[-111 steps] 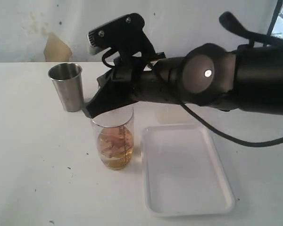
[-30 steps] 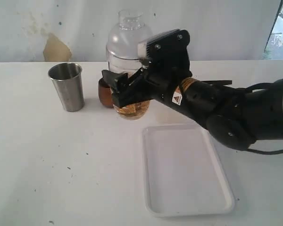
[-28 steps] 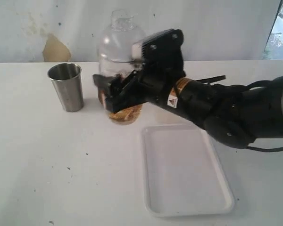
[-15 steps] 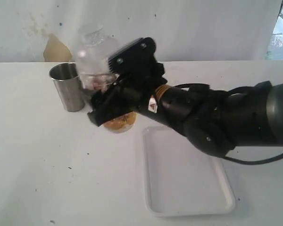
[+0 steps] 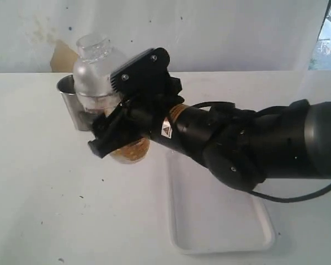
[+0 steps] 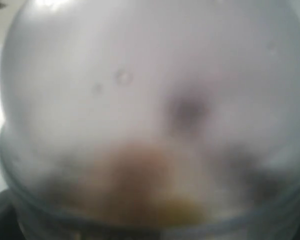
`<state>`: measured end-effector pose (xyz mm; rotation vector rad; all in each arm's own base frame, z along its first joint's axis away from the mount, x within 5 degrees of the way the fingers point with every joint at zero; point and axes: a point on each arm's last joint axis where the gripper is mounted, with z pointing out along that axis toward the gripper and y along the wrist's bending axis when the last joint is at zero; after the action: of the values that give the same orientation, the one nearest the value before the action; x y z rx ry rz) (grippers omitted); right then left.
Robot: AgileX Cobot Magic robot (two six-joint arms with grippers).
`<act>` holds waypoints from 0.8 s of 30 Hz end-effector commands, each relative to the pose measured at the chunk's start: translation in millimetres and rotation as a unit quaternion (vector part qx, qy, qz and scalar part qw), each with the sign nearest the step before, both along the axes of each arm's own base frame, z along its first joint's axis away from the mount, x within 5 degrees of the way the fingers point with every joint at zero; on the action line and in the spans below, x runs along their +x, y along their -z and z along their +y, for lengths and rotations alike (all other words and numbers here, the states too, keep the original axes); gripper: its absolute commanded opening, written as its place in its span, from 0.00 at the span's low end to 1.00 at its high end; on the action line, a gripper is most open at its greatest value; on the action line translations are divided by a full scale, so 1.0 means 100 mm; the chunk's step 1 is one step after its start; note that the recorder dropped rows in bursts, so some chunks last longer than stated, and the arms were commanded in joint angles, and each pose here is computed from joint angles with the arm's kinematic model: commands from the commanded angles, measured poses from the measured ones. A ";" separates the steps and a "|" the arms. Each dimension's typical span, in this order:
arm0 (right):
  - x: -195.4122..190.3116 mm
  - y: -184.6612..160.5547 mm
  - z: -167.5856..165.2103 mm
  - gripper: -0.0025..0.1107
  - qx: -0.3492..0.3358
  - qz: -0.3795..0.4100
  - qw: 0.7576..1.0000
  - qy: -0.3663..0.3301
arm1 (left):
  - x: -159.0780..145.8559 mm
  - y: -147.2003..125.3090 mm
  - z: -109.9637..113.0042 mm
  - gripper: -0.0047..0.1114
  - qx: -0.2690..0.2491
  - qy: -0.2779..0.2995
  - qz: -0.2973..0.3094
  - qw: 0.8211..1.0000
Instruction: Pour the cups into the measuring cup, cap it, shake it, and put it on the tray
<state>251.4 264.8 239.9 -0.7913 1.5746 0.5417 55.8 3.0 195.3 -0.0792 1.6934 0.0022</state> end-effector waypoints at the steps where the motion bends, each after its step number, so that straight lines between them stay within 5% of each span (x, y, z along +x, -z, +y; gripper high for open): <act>1: -0.10 -0.14 0.05 0.02 0.043 -0.015 0.996 -0.079 | 0.00 0.00 0.00 0.04 0.001 0.001 -0.005 1.000; 3: -0.15 -0.16 0.10 0.02 0.043 -0.023 0.995 -0.082 | 0.00 0.00 0.00 0.04 0.001 0.001 -0.005 1.000; 6: 0.17 -0.23 -0.22 0.02 0.101 -0.013 0.992 0.078 | 0.00 0.00 0.00 0.04 0.001 0.001 -0.005 1.000; 9: -0.14 -0.28 0.00 0.02 0.098 -0.025 0.989 -0.108 | 0.00 0.00 0.00 0.04 0.001 0.001 -0.005 1.000; 10: -0.16 -0.29 0.02 0.02 0.086 -0.032 0.990 -0.111 | 0.00 0.00 0.00 0.04 0.001 0.001 -0.005 1.000; 13: 0.18 -0.29 -0.28 0.02 0.111 -0.020 0.991 0.075 | 0.00 0.00 0.00 0.04 0.001 0.001 -0.005 1.000; 17: -0.12 -0.26 -0.05 0.02 0.082 -0.029 0.991 -0.098 | 0.00 0.00 0.00 0.04 0.001 0.001 -0.005 1.000; 18: -0.09 -0.24 -0.06 0.02 0.066 -0.034 0.994 -0.075 | 0.00 0.00 0.00 0.04 0.001 0.001 -0.005 1.000; 19: 0.13 -0.24 -0.27 0.02 0.081 -0.027 0.995 0.056 | 0.00 0.00 0.00 0.04 0.001 0.001 -0.005 1.000; 20: 0.16 -0.24 -0.31 0.02 0.093 -0.019 0.993 0.073 | 0.00 0.00 0.00 0.04 0.001 0.001 -0.005 1.000; 22: -0.17 -0.22 -0.03 0.02 0.049 -0.040 0.994 -0.092 | 0.00 0.00 0.00 0.04 0.001 0.001 -0.005 1.000; 24: 0.11 -0.24 -0.26 0.02 0.062 -0.032 0.995 0.075 | 0.00 0.00 0.00 0.04 0.001 0.001 -0.005 1.000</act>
<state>249.5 252.9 248.3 -0.8037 1.5253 0.5798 55.9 3.0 195.5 -0.0790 1.6912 0.0022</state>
